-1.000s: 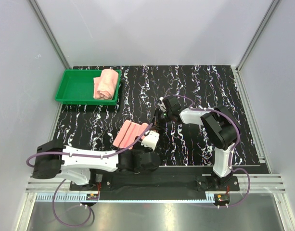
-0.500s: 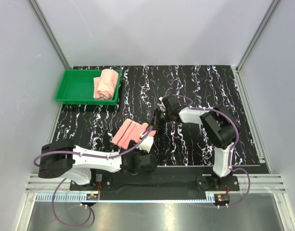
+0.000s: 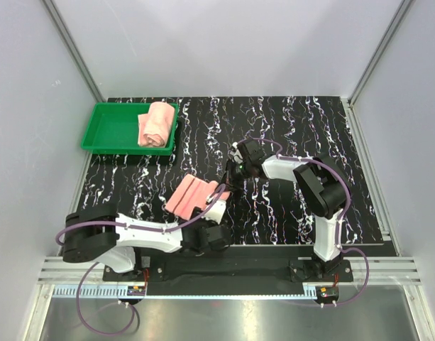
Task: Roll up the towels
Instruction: Roll the towel
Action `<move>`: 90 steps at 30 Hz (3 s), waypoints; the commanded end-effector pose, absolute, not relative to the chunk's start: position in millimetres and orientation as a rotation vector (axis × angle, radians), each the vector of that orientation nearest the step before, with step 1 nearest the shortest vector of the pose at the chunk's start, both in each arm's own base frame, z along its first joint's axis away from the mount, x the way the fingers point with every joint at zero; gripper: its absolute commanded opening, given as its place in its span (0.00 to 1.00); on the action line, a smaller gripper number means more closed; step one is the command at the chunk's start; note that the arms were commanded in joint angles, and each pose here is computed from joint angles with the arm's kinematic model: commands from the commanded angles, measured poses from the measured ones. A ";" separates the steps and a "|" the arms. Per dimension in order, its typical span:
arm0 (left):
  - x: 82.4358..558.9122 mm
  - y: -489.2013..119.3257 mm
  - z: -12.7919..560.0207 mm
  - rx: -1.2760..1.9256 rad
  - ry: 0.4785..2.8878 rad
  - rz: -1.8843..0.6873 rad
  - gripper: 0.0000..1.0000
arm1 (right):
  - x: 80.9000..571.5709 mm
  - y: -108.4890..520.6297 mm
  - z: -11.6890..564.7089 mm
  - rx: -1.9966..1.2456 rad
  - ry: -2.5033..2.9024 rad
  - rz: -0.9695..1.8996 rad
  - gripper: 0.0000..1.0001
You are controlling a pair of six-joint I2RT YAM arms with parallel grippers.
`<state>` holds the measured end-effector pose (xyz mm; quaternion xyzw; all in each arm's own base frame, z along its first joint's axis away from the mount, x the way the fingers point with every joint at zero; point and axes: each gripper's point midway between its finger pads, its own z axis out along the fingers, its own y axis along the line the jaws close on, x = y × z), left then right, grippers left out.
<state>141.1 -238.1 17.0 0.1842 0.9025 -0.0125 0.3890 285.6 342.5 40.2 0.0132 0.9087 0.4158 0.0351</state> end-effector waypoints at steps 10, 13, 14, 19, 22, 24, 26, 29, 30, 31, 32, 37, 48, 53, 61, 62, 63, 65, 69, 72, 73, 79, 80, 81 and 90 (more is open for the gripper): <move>141.6 -250.0 1.1 0.528 2.371 0.016 0.24 | 283.0 331.4 30.8 -0.009 2.859 1.138 0.00; 141.0 -261.4 8.3 0.529 2.382 -0.032 0.19 | 287.3 320.4 40.5 -0.021 2.860 1.089 0.00; 140.2 -265.1 10.5 0.530 2.386 -0.050 0.16 | 293.3 316.0 46.1 -0.019 2.851 1.070 0.02; 134.6 -296.6 29.3 0.524 2.407 -0.211 0.11 | 305.6 267.3 61.5 -0.006 2.890 0.827 0.08; 131.8 -315.6 38.5 0.519 2.430 -0.321 0.09 | 319.2 231.0 80.4 0.095 2.860 0.715 0.09; 130.7 -323.8 41.7 0.507 2.445 -0.372 0.08 | 324.1 213.1 96.5 0.187 2.814 0.698 0.10; 128.2 -334.3 46.2 0.501 2.456 -0.442 0.08 | 329.6 192.6 105.2 0.283 2.782 0.693 0.10; 127.2 -346.6 53.6 0.466 2.479 -0.550 0.07 | 334.2 172.3 127.2 0.358 2.712 0.671 0.12; 129.7 -347.8 55.1 0.445 2.487 -0.579 0.07 | 334.7 167.6 137.3 0.367 2.681 0.661 0.12; 127.9 -355.4 60.7 0.438 2.490 -0.651 0.07 | 335.3 164.2 141.8 0.376 2.667 0.654 0.13; 127.7 -357.9 63.4 0.419 2.494 -0.690 0.06 | 336.8 161.3 147.6 0.383 2.650 0.646 0.12; 132.2 -364.6 84.7 0.320 2.469 -0.951 0.06 | 334.4 152.5 170.8 0.393 2.595 0.633 0.12; 141.1 -342.8 111.2 -0.010 2.298 -1.516 0.02 | 322.2 152.7 182.8 0.383 2.583 0.671 0.10; 145.0 -322.7 125.1 -0.181 2.138 -1.718 0.02 | 316.0 157.8 181.5 0.381 2.593 0.720 0.09; 158.0 -294.1 146.8 -0.405 1.965 -1.853 0.00 | 307.5 164.6 184.2 0.356 2.603 0.789 0.09; 159.7 -290.3 149.6 -0.464 1.951 -1.885 0.00 | 306.4 164.5 184.7 0.361 2.604 0.789 0.09; 164.1 -284.7 157.8 -0.487 1.896 -1.911 0.00 | 304.6 164.5 185.4 0.362 2.606 0.793 0.09; 166.3 -276.6 153.3 -0.564 1.894 -1.923 0.00 | 302.2 165.6 186.0 0.359 2.609 0.809 0.11; 169.2 -272.6 147.2 -0.609 1.893 -1.912 0.00 | 299.2 172.5 180.4 0.340 2.625 0.865 0.15; 164.6 -255.1 137.9 -0.701 1.853 -1.906 0.00 | 296.0 181.4 177.2 0.327 2.623 0.949 0.16; 163.9 -251.9 137.7 -0.715 1.841 -1.910 0.00 | 293.3 183.1 172.6 0.328 2.630 0.968 0.16; 159.6 -252.0 114.3 -0.786 1.929 -1.886 0.00 | 288.9 200.2 167.6 0.304 2.603 1.146 0.21; 159.2 -251.3 111.7 -0.789 1.937 -1.875 0.00 | 289.1 202.4 167.4 0.294 2.597 1.164 0.22; 159.7 -248.6 108.4 -0.805 1.939 -1.856 0.00 | 289.0 203.3 166.6 0.291 2.593 1.173 0.22; 166.1 -226.9 101.1 -0.950 1.875 -1.766 0.00 | 276.6 255.8 150.0 0.099 2.566 1.387 0.55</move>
